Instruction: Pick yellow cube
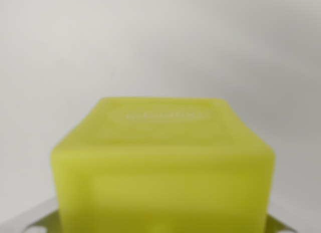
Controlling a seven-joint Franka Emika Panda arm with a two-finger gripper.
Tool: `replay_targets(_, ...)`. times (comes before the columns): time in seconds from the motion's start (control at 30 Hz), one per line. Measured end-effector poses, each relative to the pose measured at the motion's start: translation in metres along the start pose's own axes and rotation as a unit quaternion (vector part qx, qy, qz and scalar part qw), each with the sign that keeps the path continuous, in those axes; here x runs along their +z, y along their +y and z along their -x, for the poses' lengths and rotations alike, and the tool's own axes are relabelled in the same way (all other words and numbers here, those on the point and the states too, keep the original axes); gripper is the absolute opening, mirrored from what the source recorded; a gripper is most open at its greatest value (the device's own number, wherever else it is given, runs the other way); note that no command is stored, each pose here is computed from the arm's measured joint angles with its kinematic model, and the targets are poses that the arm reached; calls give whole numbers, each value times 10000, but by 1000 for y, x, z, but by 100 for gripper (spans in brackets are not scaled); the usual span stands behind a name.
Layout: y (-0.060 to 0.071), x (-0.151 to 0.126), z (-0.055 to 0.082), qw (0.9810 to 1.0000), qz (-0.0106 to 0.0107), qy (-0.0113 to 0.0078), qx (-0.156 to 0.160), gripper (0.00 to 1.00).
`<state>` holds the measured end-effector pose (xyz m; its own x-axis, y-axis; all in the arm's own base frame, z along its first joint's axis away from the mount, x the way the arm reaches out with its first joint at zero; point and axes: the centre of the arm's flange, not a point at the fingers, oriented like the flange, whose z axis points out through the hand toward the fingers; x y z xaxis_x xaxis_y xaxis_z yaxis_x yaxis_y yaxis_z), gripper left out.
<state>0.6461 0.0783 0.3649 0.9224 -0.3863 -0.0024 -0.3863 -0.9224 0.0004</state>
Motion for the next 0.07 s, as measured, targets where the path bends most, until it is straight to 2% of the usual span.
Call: replay_targets(0.07,0,0,0,10000,0,0,0,0)
